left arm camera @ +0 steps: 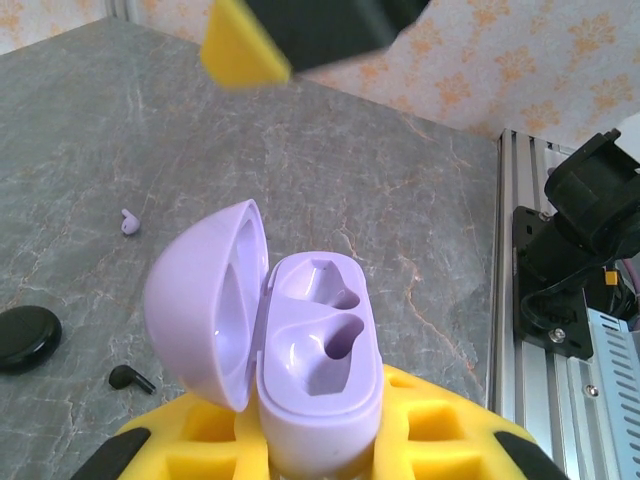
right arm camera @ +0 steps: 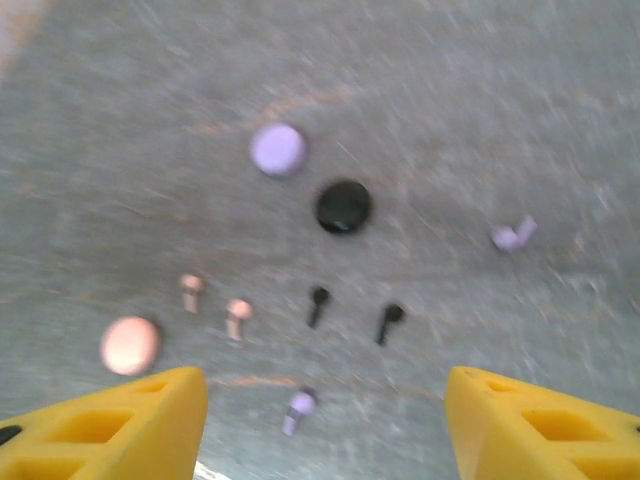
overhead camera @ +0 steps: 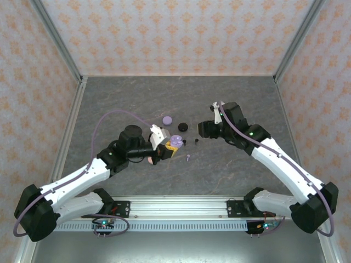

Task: Insert wireless bluetooth earbuds into charging case

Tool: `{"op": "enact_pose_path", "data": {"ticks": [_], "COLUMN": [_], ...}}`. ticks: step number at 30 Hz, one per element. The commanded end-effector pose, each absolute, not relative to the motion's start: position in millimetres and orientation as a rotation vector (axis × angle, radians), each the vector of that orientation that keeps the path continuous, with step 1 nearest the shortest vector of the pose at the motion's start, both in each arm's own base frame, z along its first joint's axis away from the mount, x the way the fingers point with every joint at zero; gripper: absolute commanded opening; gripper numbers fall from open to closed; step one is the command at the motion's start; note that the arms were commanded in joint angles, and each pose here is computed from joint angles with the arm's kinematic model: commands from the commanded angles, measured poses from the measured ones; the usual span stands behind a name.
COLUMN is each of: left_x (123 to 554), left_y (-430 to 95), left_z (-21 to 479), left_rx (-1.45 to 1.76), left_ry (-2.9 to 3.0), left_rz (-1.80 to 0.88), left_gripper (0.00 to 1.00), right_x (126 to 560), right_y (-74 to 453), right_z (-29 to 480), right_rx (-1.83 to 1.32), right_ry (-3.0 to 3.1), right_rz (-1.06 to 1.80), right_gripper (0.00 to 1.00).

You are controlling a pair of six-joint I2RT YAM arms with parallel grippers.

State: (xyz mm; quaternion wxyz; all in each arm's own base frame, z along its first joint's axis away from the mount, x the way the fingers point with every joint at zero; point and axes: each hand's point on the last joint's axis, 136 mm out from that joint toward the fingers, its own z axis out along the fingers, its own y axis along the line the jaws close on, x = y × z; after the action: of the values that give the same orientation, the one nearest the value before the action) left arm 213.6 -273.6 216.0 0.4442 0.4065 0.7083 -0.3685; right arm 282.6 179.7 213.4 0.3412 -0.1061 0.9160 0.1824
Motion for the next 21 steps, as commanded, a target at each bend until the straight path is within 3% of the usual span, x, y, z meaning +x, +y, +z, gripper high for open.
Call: {"op": "enact_pose_path", "data": {"ticks": [1, 5, 21], "left_x": [213.8, 213.1, 212.1], "left_y": [-272.8, -271.3, -269.1], "left_z": [230.8, 231.4, 232.2], "left_rx": [0.99, 0.987, 0.976], "left_ry": [1.698, 1.698, 1.699], "left_rz": [-0.897, -0.892, -0.889], "left_gripper": [0.05, 0.05, 0.05], "right_x": [289.5, 312.8, 426.2], "right_y": [159.3, 152.4, 179.7], "right_z": [172.4, 139.2, 54.9], "right_rx": [-0.212, -0.229, -0.303], "right_ry": [2.514, 2.6, 2.724], "right_rz": [0.407, 0.349, 0.347], "right_gripper": [0.63, 0.57, 0.56]}}
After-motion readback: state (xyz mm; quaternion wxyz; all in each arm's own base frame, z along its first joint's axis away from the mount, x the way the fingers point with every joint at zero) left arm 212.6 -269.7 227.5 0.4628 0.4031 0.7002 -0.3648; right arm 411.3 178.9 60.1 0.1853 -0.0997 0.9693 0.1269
